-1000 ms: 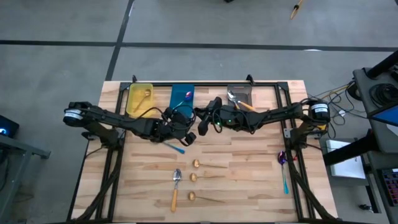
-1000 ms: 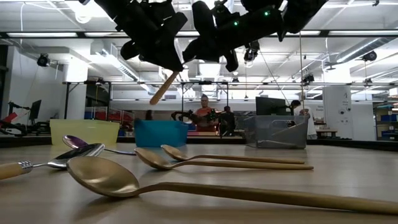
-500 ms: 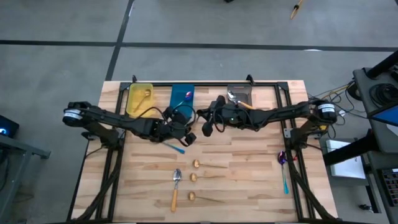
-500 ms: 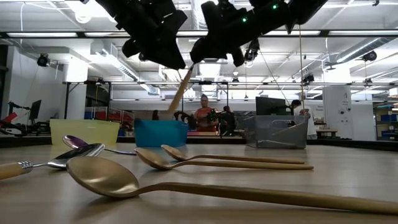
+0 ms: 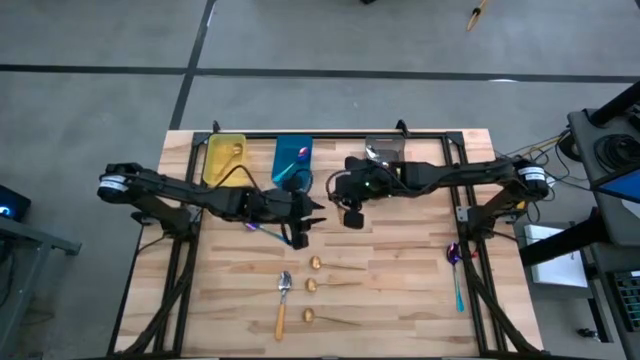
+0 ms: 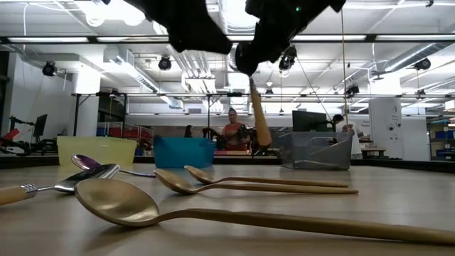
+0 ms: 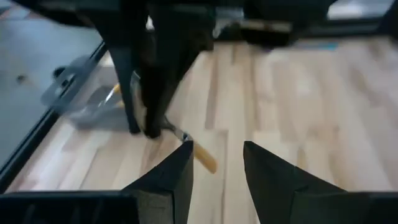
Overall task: Sort silverware by color (type)
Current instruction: Put the yellow spoon into the black bin
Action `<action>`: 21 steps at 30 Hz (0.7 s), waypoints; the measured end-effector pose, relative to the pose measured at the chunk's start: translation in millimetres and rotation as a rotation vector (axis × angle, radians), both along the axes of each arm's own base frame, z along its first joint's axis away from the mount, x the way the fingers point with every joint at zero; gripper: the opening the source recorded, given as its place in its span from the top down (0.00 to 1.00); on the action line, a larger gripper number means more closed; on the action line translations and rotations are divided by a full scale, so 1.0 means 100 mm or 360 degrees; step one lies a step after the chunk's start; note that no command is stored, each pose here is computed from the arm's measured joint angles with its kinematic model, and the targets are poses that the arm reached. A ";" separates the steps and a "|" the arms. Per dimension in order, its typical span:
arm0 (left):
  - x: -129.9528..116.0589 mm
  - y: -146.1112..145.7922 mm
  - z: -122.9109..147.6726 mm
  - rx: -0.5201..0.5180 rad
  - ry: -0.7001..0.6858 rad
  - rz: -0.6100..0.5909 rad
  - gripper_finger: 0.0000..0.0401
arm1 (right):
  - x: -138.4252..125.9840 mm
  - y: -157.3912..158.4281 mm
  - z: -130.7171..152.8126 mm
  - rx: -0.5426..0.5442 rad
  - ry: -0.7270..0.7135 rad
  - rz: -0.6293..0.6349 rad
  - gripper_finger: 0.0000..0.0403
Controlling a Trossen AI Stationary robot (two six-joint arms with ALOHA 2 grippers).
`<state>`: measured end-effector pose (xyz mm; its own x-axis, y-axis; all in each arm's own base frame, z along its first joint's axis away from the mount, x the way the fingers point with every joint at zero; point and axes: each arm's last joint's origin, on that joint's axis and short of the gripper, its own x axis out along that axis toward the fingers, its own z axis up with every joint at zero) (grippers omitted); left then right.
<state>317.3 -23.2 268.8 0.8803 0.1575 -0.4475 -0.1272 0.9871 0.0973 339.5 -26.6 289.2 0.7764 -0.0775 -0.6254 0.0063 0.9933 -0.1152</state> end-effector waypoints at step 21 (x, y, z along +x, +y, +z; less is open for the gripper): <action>0.13 0.10 -0.26 0.0014 -0.0679 -0.0143 0.70 | -0.04 0.34 0.12 0.0015 0.0159 0.0129 0.97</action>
<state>330.6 -13.5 242.6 0.9965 0.0739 -0.0398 -0.0713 0.9955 0.0631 335.3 7.9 301.3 0.7137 -0.0106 -0.7004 -0.0850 0.9912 -0.1016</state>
